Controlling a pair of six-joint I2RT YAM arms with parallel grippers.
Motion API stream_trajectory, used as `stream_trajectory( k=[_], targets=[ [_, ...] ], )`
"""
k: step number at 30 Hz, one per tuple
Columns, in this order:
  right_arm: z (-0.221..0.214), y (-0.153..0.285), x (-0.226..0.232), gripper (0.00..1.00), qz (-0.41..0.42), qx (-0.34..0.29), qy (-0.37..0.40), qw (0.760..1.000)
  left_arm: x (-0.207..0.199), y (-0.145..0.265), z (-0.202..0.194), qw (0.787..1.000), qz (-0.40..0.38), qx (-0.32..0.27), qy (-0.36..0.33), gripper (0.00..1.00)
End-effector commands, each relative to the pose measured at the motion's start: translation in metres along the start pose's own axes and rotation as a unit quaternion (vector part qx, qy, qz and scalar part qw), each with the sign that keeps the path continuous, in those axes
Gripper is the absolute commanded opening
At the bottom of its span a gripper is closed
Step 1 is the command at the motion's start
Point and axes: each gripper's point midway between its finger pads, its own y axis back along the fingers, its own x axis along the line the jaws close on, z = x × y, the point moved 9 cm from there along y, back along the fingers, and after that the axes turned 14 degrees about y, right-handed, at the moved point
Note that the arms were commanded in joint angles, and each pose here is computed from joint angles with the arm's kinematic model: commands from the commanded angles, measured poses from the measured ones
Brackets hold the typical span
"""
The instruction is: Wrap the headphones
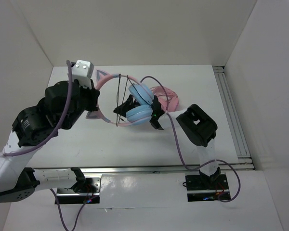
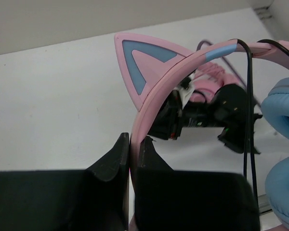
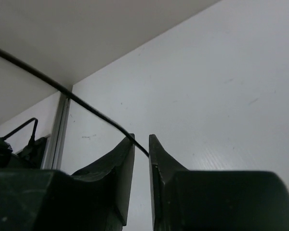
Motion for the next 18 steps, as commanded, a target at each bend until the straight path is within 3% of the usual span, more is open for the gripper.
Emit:
stream_trajectory(
  k=[1,5,11,18],
  targets=[
    [0.015,-0.016,-0.004,0.25,-0.002,-0.042,0.011,0.999,-0.012,0.011,0.036,0.99,-0.034,-0.086,0.11,0.0],
    [0.006,-0.02,-0.009,0.25,-0.003,-0.036,0.007,0.999,-0.011,0.011,0.035,0.99,-0.029,-0.084,0.112,0.0],
    [-0.003,-0.019,-0.006,0.03,-0.011,-0.038,0.001,0.999,-0.004,0.01,0.037,0.988,0.006,-0.098,0.123,0.0],
    [-0.028,-0.002,0.017,0.0,-0.017,-0.006,-0.017,1.0,0.011,-0.017,0.051,0.971,0.111,-0.14,0.158,0.0]
  ],
)
